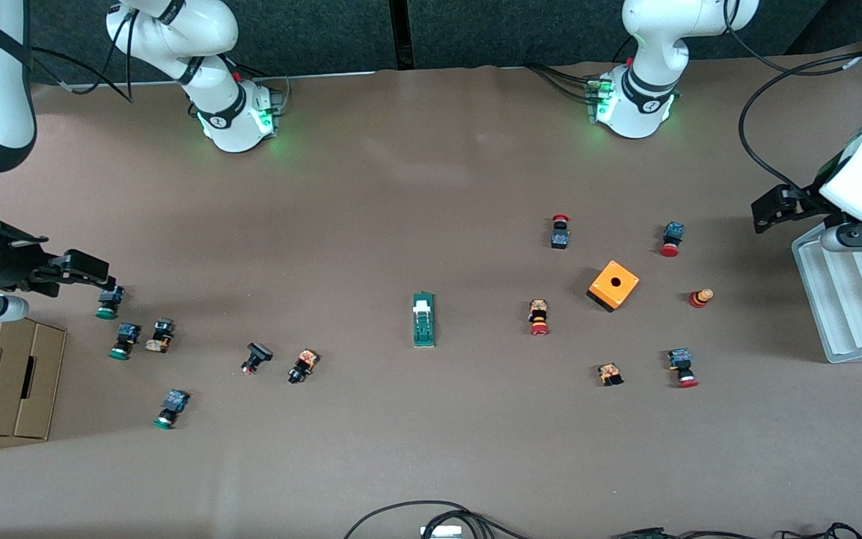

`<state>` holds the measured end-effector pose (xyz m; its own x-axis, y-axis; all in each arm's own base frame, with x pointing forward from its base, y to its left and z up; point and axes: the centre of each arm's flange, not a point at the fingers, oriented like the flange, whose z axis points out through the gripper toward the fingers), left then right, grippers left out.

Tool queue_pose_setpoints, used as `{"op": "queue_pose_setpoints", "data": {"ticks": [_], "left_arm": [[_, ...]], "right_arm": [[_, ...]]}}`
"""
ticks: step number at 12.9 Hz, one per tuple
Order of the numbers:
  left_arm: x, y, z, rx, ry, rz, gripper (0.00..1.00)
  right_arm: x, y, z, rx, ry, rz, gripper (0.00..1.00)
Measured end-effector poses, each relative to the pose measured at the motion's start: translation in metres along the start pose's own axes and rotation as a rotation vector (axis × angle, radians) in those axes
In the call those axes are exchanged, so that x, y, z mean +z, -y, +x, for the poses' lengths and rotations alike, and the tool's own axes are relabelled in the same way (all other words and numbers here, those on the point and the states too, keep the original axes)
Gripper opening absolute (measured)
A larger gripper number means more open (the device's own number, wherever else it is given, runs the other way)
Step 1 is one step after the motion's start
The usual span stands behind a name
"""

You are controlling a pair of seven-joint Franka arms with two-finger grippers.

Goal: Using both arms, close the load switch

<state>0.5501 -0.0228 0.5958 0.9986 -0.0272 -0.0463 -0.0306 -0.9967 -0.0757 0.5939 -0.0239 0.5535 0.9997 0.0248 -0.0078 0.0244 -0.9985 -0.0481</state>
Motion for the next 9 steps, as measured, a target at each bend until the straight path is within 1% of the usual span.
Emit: {"op": "queue_pose_setpoints", "data": {"ticks": [3,6,9], "left_arm": [[0.000,0.000,0.000,0.000,0.000,0.000,1.00],[0.001,-0.001,0.000,0.001,0.005,-0.001,1.00],[0.004,-0.003,0.001,0.005,0.017,-0.003,1.00]], "right_arm": [[0.001,0.001,0.001,-0.005,-0.001,-0.003,1.00],[0.004,0.003,0.003,-0.052,0.001,-0.003,1.00],[0.017,0.030,0.013,-0.109,-0.010,-0.005,1.00]]}}
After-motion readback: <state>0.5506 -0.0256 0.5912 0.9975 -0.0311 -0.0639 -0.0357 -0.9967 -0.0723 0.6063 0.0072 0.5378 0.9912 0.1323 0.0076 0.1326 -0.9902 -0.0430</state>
